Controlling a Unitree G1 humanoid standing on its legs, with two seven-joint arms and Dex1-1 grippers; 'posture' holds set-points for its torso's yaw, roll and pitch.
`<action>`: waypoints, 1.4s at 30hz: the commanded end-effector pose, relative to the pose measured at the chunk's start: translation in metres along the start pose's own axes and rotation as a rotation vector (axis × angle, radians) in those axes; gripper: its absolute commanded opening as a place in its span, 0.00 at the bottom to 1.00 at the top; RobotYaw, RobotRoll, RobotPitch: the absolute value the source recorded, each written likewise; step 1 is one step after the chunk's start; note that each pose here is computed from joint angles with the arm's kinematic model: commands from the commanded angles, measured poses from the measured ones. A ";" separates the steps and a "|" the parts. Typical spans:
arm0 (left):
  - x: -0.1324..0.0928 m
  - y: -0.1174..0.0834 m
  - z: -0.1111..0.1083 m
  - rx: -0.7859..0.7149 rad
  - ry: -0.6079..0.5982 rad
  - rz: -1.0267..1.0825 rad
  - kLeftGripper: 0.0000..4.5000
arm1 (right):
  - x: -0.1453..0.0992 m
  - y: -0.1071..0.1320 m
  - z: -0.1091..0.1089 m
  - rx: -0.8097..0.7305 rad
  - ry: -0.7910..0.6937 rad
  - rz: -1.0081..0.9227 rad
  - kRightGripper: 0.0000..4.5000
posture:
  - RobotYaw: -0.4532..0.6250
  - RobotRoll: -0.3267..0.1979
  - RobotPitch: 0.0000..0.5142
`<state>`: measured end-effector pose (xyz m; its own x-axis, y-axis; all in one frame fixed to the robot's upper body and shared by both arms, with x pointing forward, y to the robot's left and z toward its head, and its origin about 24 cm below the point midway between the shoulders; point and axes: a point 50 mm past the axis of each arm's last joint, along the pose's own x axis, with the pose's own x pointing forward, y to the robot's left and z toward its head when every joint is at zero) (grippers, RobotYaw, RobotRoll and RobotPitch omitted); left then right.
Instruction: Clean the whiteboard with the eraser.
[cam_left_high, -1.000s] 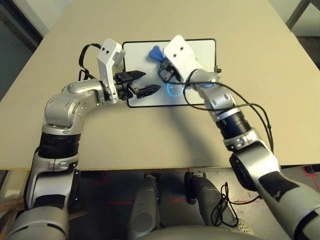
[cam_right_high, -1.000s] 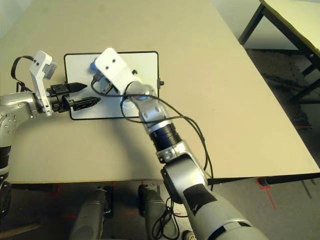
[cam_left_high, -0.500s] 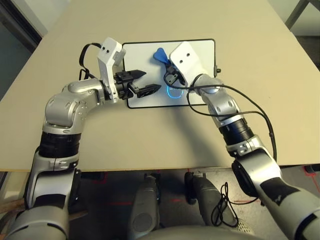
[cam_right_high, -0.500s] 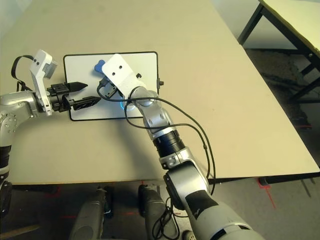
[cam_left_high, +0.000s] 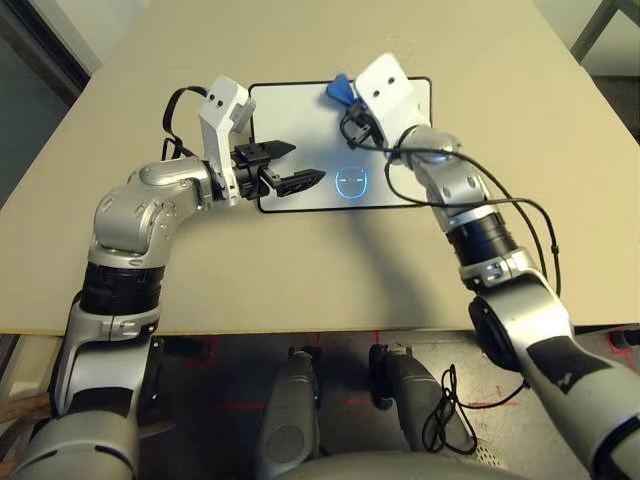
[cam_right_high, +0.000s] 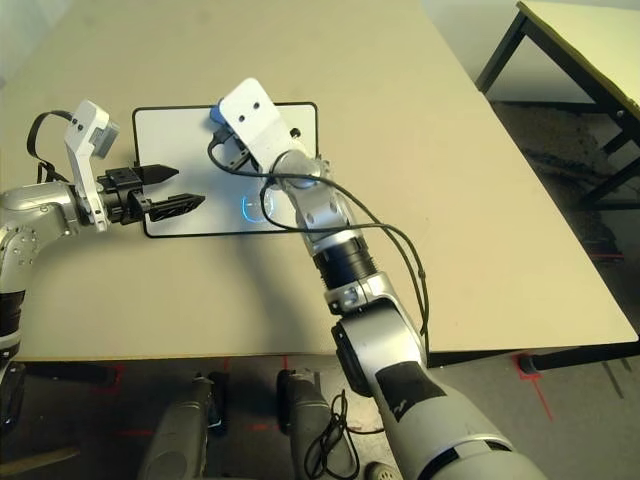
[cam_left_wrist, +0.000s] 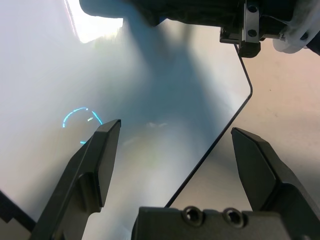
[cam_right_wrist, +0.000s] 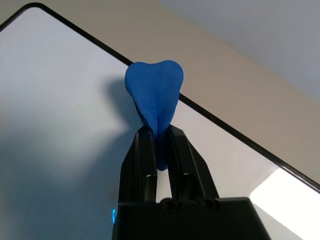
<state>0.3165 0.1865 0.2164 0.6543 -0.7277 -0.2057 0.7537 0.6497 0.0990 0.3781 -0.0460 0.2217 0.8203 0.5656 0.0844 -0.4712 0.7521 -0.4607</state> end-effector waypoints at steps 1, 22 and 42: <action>0.001 -0.002 -0.002 -0.004 0.011 -0.010 1.00 | -0.006 0.018 -0.024 0.029 0.089 0.057 0.04 | 0.51 0.62 0.48; -0.016 0.034 0.047 0.064 -0.396 0.314 1.00 | -0.039 -0.078 0.101 0.183 -0.288 -0.287 0.04 | 0.51 0.62 0.45; -0.071 0.100 -0.039 -0.132 -0.427 0.912 1.00 | -0.107 -0.109 -0.077 0.438 0.582 -0.497 0.04 | 0.50 0.62 0.40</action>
<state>0.3433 0.3099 0.2153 0.9545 0.0406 0.2955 -0.0270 0.9984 -0.0497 0.3663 -0.2198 0.2011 0.9525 -0.0523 -0.2999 0.0174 0.9929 -0.1179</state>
